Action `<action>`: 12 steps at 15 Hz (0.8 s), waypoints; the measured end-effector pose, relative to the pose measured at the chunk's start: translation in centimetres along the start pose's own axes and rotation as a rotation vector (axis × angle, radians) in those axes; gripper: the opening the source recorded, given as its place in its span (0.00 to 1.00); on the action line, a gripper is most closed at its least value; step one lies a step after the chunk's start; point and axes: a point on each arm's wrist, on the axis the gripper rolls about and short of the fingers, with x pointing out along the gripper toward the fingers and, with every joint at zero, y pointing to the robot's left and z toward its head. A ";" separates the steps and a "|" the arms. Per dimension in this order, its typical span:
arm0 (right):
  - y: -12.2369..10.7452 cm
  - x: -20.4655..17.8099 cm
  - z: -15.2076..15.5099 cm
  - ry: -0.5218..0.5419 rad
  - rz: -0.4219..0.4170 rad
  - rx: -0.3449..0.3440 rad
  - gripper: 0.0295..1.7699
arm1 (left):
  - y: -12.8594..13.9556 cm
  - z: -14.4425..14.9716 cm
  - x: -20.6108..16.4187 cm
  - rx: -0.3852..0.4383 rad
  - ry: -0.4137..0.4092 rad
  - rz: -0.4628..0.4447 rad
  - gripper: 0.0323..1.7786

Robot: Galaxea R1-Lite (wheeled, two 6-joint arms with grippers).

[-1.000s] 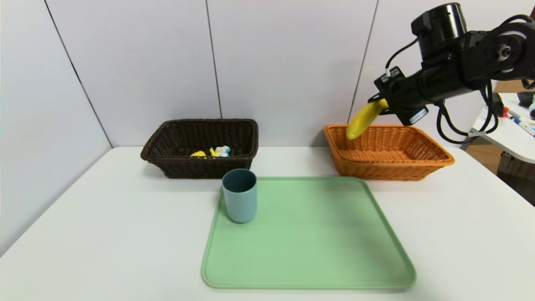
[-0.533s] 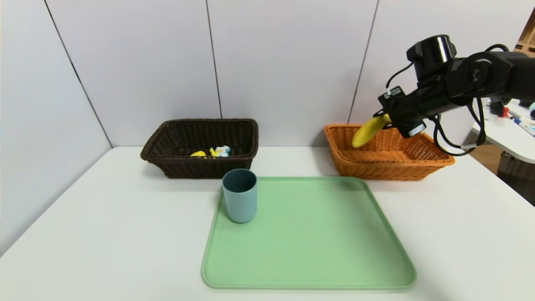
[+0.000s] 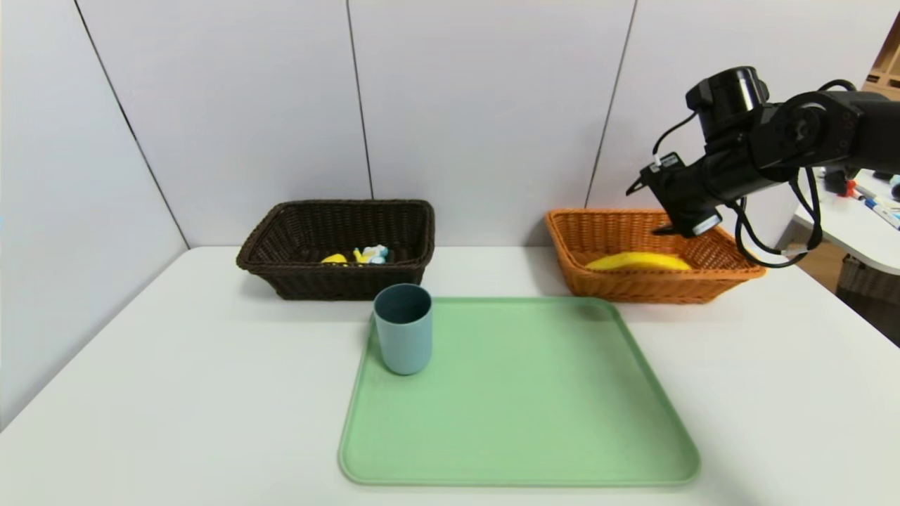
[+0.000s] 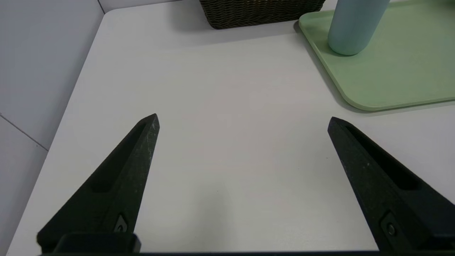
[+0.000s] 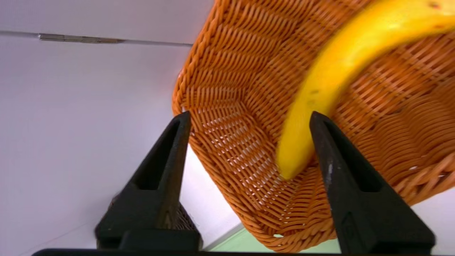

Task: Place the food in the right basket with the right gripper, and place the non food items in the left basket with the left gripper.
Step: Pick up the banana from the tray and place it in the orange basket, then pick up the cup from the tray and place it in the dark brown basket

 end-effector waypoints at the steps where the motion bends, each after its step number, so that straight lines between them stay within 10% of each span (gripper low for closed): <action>1: -0.3 -0.1 -0.1 0.012 -0.028 -0.012 0.70 | 0.0 0.0 0.0 0.000 0.000 0.000 0.95; 6: -0.7 -1.2 -1.0 0.056 -0.103 -0.181 0.82 | 0.0 0.2 -0.1 0.001 -0.006 -0.001 0.95; 12: 0.3 -5.9 -1.2 -0.087 -0.137 -0.603 0.90 | 0.0 0.6 0.0 0.006 -0.010 -0.028 0.95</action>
